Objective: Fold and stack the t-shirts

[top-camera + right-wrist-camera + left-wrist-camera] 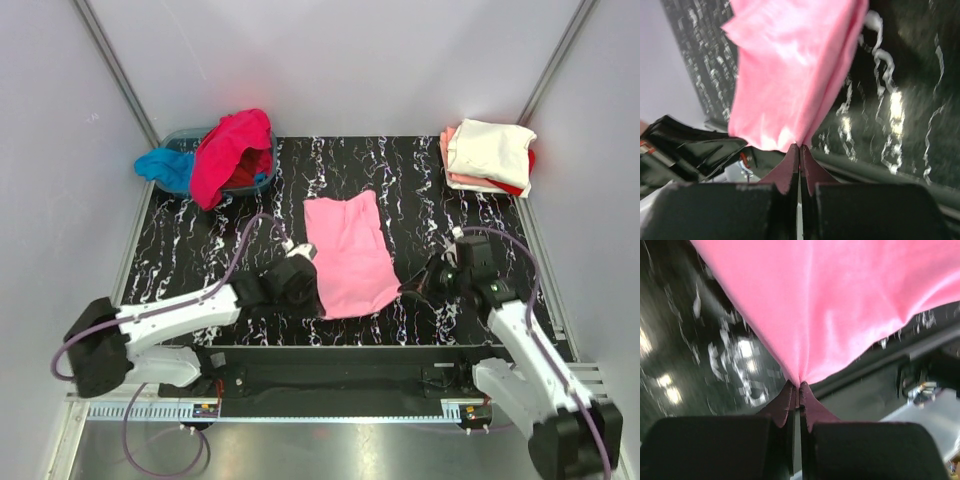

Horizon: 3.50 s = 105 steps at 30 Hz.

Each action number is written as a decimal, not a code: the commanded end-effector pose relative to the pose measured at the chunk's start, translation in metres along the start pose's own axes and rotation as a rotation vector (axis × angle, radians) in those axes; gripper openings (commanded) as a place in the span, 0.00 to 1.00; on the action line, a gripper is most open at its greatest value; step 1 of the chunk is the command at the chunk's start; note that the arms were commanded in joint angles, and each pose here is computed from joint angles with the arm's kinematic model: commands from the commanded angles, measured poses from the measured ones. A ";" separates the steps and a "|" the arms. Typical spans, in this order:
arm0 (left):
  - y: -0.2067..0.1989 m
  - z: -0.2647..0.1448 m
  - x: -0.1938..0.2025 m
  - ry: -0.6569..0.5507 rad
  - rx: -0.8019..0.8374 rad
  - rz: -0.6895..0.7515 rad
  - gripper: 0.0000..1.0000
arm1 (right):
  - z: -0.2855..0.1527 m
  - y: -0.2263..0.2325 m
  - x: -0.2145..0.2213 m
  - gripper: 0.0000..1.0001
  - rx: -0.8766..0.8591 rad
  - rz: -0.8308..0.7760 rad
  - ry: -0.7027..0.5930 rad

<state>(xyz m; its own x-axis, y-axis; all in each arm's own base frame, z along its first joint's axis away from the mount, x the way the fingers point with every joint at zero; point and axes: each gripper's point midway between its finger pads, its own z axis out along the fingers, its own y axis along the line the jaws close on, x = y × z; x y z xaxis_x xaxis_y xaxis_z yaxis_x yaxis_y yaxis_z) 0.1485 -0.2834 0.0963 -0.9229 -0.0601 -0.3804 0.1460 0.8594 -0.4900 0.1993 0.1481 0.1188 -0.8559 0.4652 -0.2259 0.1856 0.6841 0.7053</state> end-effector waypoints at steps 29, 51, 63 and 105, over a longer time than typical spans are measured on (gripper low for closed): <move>-0.005 -0.053 -0.093 -0.093 -0.095 0.002 0.04 | -0.050 0.054 -0.067 0.00 0.135 -0.101 -0.172; -0.019 -0.037 -0.176 -0.087 -0.089 0.028 0.03 | -0.018 0.082 -0.142 0.00 0.190 -0.157 -0.203; 0.069 0.082 -0.256 0.074 -0.180 -0.140 0.43 | 0.138 0.070 -0.247 0.65 0.230 -0.132 -0.089; 0.155 0.147 -0.200 0.182 -0.351 -0.102 0.75 | 0.196 -0.019 -0.195 0.77 -0.047 0.023 0.117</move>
<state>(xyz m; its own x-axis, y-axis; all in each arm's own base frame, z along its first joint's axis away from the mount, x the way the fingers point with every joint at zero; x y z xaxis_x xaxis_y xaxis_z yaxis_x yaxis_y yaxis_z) 0.4242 -0.2409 0.0281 -0.9570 -0.1097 -0.2685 -0.0124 0.9402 -0.3403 0.4596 0.1520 0.0379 -0.8903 0.4234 -0.1680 0.1512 0.6226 0.7678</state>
